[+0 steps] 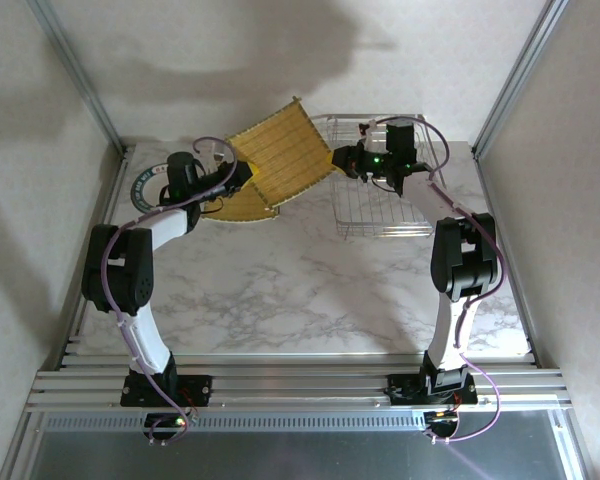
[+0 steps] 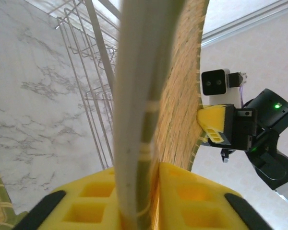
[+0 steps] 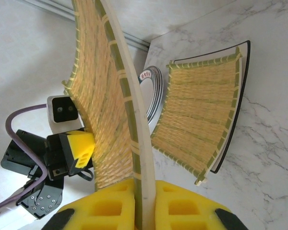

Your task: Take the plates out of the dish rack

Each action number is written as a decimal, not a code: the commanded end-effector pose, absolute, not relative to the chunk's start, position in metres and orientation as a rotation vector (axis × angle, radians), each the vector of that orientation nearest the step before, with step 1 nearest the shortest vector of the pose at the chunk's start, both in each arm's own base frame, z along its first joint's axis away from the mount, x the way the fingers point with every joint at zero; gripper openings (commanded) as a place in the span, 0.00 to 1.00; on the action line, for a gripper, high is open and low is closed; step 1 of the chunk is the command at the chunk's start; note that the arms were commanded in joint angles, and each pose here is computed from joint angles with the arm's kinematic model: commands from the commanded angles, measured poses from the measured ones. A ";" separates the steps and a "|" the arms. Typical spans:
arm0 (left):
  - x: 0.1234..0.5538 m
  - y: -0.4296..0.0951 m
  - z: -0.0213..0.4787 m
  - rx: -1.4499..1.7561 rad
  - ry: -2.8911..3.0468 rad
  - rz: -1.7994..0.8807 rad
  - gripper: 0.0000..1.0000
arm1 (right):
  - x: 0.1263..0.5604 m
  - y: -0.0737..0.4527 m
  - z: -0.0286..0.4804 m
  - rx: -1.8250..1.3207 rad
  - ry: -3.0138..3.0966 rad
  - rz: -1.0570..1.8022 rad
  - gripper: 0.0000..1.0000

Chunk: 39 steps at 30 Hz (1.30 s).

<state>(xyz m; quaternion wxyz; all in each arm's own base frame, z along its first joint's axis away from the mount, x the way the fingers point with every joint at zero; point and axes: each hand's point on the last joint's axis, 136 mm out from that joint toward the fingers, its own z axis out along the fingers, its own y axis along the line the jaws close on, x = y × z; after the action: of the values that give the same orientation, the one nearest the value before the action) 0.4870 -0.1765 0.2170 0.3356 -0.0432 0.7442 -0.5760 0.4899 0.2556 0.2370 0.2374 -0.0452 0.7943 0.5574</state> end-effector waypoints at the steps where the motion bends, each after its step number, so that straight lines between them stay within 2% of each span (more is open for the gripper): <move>1: 0.482 -0.187 0.227 -0.020 1.905 -1.524 0.09 | 0.482 0.270 0.272 -0.256 2.084 1.569 0.00; 3: 0.482 -0.187 0.228 -0.023 1.903 -1.522 0.00 | 0.482 0.269 0.271 -0.251 2.094 1.560 0.00; 5: 0.483 -0.187 0.229 -0.030 1.901 -1.520 0.00 | 0.484 0.268 0.269 -0.246 2.104 1.544 0.15; 10: 0.487 -0.175 0.236 -0.104 1.847 -1.512 0.00 | 0.494 0.258 0.265 -0.184 2.132 1.497 0.63; 15: 0.488 -0.160 0.254 -0.173 1.755 -1.540 0.00 | 0.509 0.238 0.263 -0.092 2.155 1.418 0.98; 22: 0.492 -0.133 0.272 -0.291 1.650 -1.505 0.00 | 0.522 0.184 0.261 -0.007 2.222 1.206 0.99; 25: 0.494 -0.119 0.272 -0.386 1.612 -1.455 0.00 | 0.515 0.154 0.264 -0.003 2.274 1.024 0.99; 33: 0.492 -0.081 0.262 -0.699 1.466 -1.236 0.00 | 0.465 0.087 0.261 -0.068 2.474 0.427 0.99; 39: 0.480 -0.073 0.251 -0.886 1.292 -1.101 0.00 | 0.434 0.052 0.261 -0.058 2.523 0.133 0.99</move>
<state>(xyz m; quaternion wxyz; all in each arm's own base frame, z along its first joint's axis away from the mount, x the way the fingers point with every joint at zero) 0.4857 -0.0911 0.1997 0.4874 -0.3470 0.6491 -0.4698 0.4586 0.0802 0.2713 0.3301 -0.0136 0.9330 0.1426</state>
